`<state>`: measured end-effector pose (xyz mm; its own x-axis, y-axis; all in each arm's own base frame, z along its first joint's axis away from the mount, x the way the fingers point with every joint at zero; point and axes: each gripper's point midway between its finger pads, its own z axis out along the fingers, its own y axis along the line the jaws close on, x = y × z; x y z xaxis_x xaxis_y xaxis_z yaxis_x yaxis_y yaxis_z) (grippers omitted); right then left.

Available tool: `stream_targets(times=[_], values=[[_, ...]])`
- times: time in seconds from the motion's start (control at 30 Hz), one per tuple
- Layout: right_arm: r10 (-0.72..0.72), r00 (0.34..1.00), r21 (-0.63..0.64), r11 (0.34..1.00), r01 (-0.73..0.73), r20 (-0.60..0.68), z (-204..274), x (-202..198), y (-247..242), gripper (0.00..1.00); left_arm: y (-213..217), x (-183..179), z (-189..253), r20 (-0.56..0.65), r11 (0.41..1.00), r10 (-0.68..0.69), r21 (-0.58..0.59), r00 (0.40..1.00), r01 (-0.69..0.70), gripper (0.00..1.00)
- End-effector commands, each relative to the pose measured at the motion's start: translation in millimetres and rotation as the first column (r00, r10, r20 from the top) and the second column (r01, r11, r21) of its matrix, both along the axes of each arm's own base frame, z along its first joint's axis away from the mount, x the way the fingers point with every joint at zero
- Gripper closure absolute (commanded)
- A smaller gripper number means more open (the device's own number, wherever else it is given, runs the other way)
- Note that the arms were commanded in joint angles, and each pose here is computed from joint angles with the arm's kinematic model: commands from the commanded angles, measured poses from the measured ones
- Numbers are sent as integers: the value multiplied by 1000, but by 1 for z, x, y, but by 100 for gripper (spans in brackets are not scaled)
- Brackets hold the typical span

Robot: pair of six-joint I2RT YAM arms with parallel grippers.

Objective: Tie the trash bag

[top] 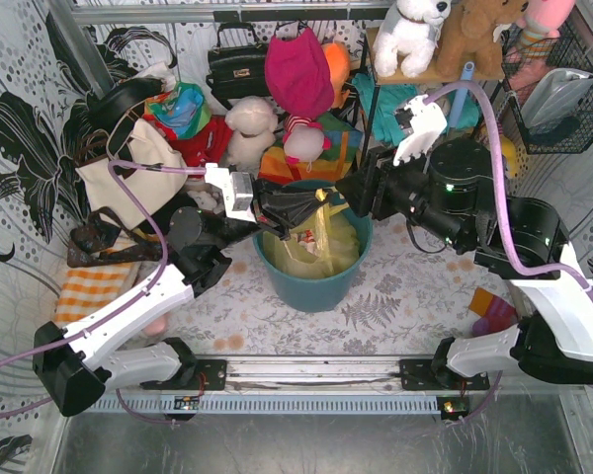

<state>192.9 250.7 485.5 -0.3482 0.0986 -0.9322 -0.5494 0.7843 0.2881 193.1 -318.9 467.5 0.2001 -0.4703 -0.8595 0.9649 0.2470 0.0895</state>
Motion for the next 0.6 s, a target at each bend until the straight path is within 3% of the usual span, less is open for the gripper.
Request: stream_targets(times=[0.0,0.2,0.57], values=[[-11,1000,10,1000,11,-13,2,-6,-12,58,4,-5,16,39,999,-7,-43,999,8,100],[-36,999,-6,999,36,-19,-3,-5,-18,56,4,-5,16,37,999,-6,-44,999,8,100],[13,999,-14,1000,-14,-42,-10,-9,-8,64,3,-5,17,38,999,-9,-43,999,11,100]])
